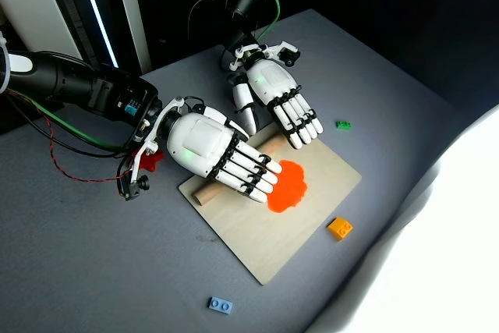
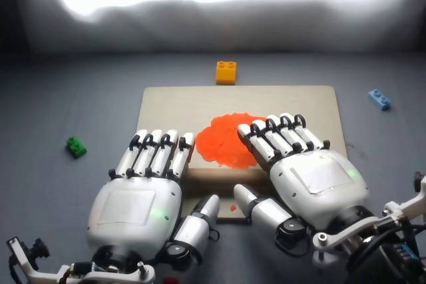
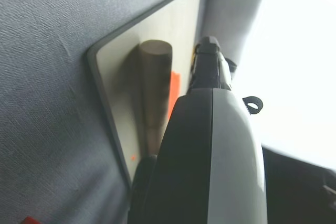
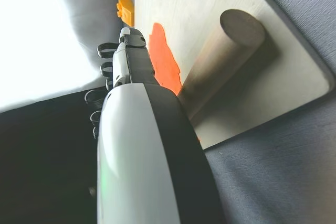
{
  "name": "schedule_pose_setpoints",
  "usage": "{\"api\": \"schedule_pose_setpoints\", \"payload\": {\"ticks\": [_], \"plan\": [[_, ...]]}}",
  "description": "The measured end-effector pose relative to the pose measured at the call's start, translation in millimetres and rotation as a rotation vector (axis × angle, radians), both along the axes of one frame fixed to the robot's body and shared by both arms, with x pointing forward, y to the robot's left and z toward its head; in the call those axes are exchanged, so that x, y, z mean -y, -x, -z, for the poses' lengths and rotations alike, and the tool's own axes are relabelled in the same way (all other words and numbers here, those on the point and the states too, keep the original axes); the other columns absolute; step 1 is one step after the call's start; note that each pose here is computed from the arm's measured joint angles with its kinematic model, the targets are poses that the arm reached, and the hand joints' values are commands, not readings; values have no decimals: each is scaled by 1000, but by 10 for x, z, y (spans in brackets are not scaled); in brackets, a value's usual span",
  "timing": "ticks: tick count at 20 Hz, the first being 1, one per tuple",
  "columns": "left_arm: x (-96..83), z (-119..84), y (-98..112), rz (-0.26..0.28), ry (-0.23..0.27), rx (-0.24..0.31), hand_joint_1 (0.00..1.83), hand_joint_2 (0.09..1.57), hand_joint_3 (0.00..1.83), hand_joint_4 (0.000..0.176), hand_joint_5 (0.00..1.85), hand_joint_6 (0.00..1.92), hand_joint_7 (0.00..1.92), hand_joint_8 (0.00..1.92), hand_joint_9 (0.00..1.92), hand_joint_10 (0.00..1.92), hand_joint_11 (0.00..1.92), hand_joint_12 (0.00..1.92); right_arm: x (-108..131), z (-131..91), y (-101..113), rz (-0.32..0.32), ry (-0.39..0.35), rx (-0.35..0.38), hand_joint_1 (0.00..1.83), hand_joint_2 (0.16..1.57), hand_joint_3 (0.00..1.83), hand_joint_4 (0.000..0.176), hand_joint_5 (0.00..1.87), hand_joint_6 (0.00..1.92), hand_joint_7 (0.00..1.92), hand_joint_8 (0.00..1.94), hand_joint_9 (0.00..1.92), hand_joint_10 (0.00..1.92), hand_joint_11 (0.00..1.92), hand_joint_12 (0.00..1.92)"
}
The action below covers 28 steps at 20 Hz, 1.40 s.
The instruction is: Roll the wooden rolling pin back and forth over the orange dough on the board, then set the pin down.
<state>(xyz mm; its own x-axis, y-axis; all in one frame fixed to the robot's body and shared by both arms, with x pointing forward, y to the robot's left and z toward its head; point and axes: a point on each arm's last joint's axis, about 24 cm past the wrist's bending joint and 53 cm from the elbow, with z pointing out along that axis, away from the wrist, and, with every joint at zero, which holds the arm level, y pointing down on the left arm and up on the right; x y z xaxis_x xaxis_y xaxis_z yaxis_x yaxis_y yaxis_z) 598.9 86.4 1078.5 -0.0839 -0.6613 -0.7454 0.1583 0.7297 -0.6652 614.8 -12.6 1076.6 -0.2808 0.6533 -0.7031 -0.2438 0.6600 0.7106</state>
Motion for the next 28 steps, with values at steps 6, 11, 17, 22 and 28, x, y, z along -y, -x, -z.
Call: {"api": "schedule_pose_setpoints", "payload": {"ticks": [6, 11, 17, 22, 28], "plan": [[60, 51, -4, 5, 6, -2, 0, 1489, 1, 0, 53, 4, 29, 5, 0, 0, 0, 0, 27, 153, 3, 20, -6, -54, 0, 1548, 27, 0, 86, 16, 62, 6, 0, 0, 0, 0], [90, 80, -22, 5, 9, 1, 0, 1495, 4, 0, 62, 7, 33, 5, 0, 0, 0, 0, -1, 175, 15, 17, -9, -61, 0, 1557, 26, 0, 98, 18, 76, 9, 11, 5, 0, 0], [117, 118, -56, 3, 13, 4, 0, 1497, 4, 0, 52, 2, 29, 2, 0, 0, 0, 0, 15, 199, -58, 46, -15, -69, 0, 1553, 19, 0, 95, 14, 81, 8, 19, 7, 0, 0], [95, 124, -87, -5, 13, 8, 0, 1495, 3, 0, 62, 6, 45, 8, 8, 3, 0, 0, -1, 216, -82, 53, -14, -63, 0, 1564, 21, 0, 97, 14, 84, 7, 24, 9, 0, 0], [102, 128, -106, -6, 22, 10, 0, 1493, 1, 0, 44, 0, 40, 3, 11, 4, 0, 0, -11, 217, -91, 62, -10, -53, 0, 1569, 33, 0, 53, 0, 47, 0, 0, 0, 0, 0]]}}
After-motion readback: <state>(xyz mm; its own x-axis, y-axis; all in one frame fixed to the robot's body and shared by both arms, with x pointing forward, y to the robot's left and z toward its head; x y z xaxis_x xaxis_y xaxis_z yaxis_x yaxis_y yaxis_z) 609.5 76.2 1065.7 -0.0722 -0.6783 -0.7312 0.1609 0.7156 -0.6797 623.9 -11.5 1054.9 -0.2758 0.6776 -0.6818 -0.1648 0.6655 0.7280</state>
